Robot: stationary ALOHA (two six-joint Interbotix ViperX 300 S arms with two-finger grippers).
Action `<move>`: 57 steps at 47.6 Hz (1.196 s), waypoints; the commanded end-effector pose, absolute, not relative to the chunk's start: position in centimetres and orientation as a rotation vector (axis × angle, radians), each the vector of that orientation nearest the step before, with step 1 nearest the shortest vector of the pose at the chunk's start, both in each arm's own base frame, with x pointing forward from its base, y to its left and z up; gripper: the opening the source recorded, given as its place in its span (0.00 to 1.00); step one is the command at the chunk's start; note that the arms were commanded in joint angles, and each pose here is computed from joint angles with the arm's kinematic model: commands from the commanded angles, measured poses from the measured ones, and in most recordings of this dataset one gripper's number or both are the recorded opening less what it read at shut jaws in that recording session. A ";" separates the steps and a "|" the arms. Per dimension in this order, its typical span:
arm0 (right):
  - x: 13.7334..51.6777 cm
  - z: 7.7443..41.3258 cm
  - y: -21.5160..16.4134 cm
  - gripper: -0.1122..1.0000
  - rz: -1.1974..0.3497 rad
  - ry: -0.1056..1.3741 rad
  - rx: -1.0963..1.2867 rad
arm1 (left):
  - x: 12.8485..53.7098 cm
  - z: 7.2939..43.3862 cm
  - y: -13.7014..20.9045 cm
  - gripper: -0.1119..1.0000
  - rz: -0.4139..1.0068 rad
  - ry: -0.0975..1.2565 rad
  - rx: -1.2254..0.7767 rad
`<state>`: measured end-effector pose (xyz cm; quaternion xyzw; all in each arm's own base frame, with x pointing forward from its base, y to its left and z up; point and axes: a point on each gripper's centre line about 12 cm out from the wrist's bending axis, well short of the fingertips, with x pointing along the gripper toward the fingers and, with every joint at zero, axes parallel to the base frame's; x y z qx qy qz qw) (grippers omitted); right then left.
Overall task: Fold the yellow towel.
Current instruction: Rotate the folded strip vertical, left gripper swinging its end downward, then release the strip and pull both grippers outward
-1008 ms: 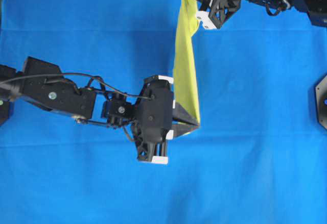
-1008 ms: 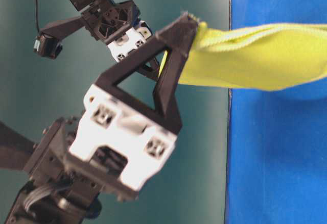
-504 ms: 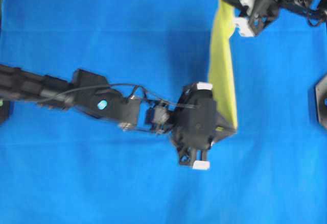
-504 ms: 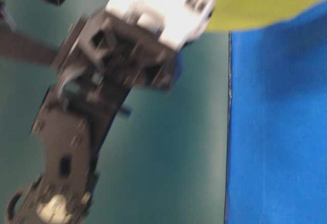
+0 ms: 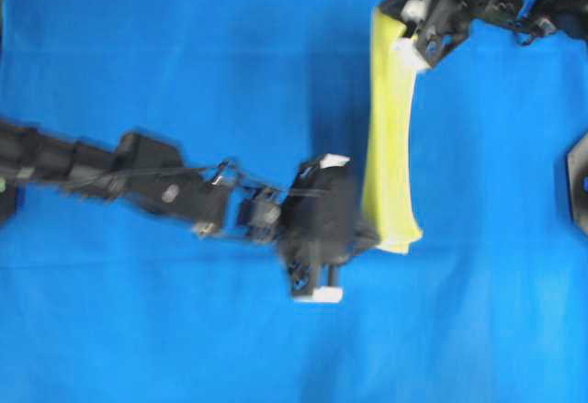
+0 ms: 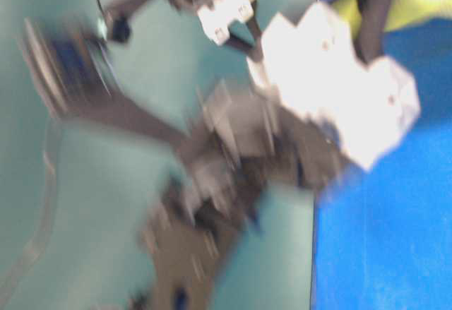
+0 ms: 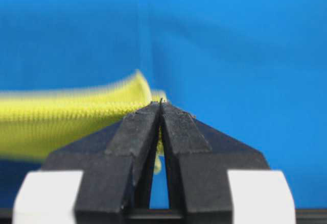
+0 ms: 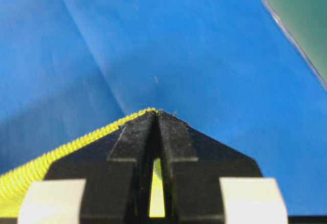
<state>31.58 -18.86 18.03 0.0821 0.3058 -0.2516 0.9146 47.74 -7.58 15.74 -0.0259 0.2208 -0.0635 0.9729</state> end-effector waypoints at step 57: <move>37.7 17.0 -19.4 0.57 -0.440 0.624 0.089 | 42.9 15.9 -6.8 0.76 -0.114 0.487 -0.100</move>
